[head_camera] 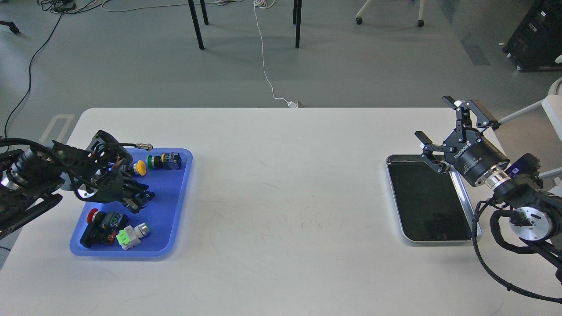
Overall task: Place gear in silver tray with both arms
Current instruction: 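Close the left gripper on the small black gear, then lift the gear and carry it with the left gripper to mid-table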
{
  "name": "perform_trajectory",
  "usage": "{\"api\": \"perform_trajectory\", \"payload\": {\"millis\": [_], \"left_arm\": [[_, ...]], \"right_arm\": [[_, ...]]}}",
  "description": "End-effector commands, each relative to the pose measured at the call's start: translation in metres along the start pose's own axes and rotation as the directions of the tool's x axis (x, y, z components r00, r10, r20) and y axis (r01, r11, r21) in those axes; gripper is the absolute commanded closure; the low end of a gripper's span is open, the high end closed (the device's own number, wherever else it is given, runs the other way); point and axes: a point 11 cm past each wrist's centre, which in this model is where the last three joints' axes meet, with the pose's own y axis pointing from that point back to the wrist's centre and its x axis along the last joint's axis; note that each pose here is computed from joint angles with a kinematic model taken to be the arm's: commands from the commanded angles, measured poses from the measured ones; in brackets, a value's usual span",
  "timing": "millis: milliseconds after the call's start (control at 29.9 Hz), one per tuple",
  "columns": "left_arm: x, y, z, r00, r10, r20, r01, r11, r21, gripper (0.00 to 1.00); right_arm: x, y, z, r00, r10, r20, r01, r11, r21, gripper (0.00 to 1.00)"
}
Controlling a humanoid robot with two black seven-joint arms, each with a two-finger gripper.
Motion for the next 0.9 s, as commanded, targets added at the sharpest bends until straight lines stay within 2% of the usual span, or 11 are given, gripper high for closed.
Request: {"api": "perform_trajectory", "payload": {"millis": [0,201,435,602,703,870], "left_arm": [[0.010,0.007,-0.002,1.000,0.022,0.010,-0.022,1.000,0.005,0.79],[0.056,0.043,0.013,0.992,0.125,-0.006,-0.125,0.990,-0.068,0.79],[0.140,0.072,0.078,0.943,0.286,0.171,-0.247,0.944,-0.220,0.79],[0.205,0.055,0.153,0.871,0.371,0.324,-0.254,0.902,-0.350,0.79],[0.223,0.029,0.180,0.848,0.350,0.397,-0.210,0.911,-0.354,0.79],[0.230,-0.015,0.208,0.833,0.246,0.495,-0.099,0.947,-0.304,0.79]], "right_arm": [[0.000,-0.001,-0.001,1.000,-0.001,0.000,0.001,1.000,0.003,0.01],[-0.001,-0.002,0.000,1.000,-0.001,0.002,0.001,1.000,0.003,0.01],[-0.002,-0.002,0.001,1.000,-0.003,0.002,0.003,1.000,0.001,0.01],[0.000,-0.001,-0.002,1.000,0.000,-0.006,0.000,1.000,0.003,0.01],[0.006,0.003,-0.007,1.000,0.013,-0.019,-0.012,1.000,0.005,0.01],[0.010,0.007,-0.009,0.999,0.023,-0.025,-0.022,1.000,0.002,0.01]]}}
